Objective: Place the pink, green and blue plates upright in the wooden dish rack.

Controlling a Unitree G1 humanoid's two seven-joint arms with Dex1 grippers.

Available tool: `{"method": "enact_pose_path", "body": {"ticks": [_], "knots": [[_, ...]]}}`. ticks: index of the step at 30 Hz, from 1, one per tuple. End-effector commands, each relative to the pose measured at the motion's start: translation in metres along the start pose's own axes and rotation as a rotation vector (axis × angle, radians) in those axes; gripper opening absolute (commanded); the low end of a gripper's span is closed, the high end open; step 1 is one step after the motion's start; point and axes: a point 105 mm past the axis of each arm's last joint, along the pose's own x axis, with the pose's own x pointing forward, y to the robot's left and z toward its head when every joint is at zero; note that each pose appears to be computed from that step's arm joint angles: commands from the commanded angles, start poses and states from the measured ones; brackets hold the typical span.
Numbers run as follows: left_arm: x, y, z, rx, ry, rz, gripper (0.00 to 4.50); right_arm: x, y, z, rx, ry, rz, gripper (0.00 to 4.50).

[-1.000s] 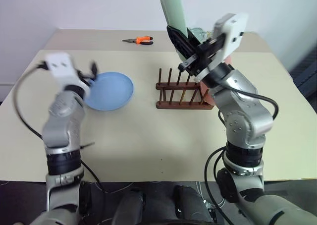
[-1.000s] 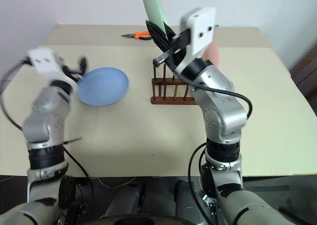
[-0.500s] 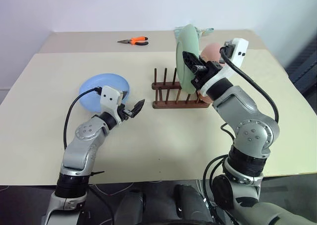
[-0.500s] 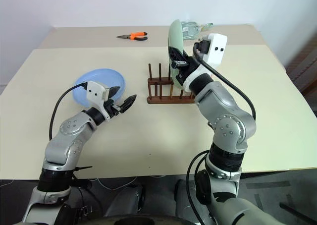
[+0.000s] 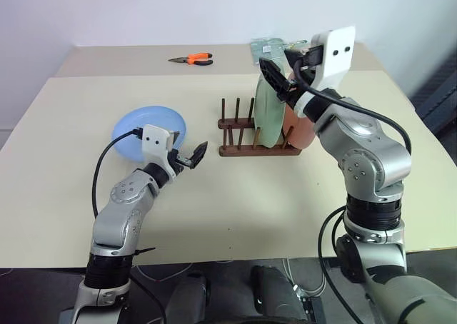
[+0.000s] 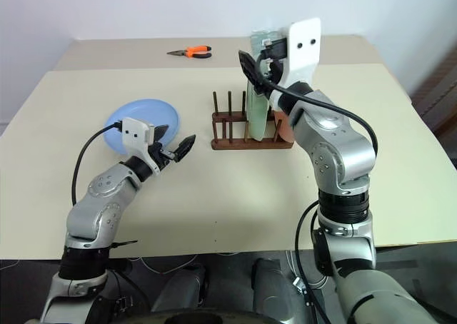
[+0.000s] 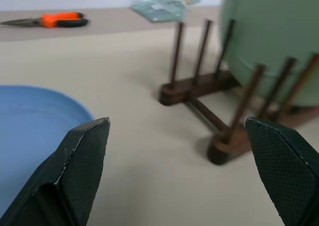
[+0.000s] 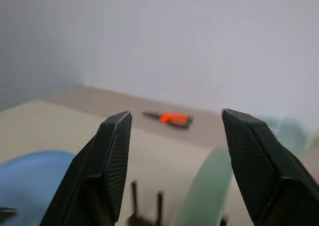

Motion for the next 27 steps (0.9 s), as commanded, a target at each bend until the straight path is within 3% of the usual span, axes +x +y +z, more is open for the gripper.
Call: {"method": "enact_pose_path", "body": {"ticks": [1, 3, 5, 8, 9, 13, 16, 19, 23, 26, 27], "knots": [[-0.001, 0.028, 0.023, -0.005, -0.093, 0.175, 4.50, 0.002, 0.008, 0.034, -0.128, -0.149, 0.044, 2.98], [-0.007, 0.061, 0.029, 0.032, -0.112, 0.412, 4.50, -0.001, 0.018, 0.046, -0.207, -0.209, 0.100, 2.98], [-0.026, 0.102, 0.029, -0.046, -0.117, 0.714, 4.50, -0.005, 0.025, 0.055, -0.221, -0.258, 0.148, 2.98], [-0.043, 0.124, 0.022, -0.109, -0.047, 0.931, 4.50, -0.007, 0.030, 0.057, -0.236, -0.274, 0.193, 4.29], [-0.045, 0.126, 0.021, -0.123, -0.023, 0.959, 4.50, -0.010, 0.037, 0.054, -0.244, -0.267, 0.234, 4.49], [-0.036, 0.123, -0.002, -0.261, 0.130, 0.936, 4.50, -0.017, 0.052, 0.041, -0.251, -0.240, 0.321, 4.49], [-0.009, 0.101, -0.025, -0.474, 0.238, 0.725, 4.50, -0.024, 0.066, 0.017, -0.290, -0.175, 0.407, 4.49], [-0.007, 0.107, -0.027, -0.520, 0.243, 0.717, 3.56, -0.029, 0.071, -0.001, -0.338, -0.129, 0.439, 4.50], [-0.008, 0.113, -0.029, -0.630, 0.218, 0.748, 1.63, -0.033, 0.073, -0.019, -0.423, -0.077, 0.462, 4.50], [-0.005, 0.118, 0.004, -0.588, 0.037, 0.739, 0.07, -0.032, 0.076, -0.026, -0.498, -0.062, 0.483, 4.50], [-0.001, 0.113, 0.022, -0.542, -0.035, 0.691, 0.02, -0.032, 0.078, -0.027, -0.511, -0.058, 0.501, 4.50]]}}
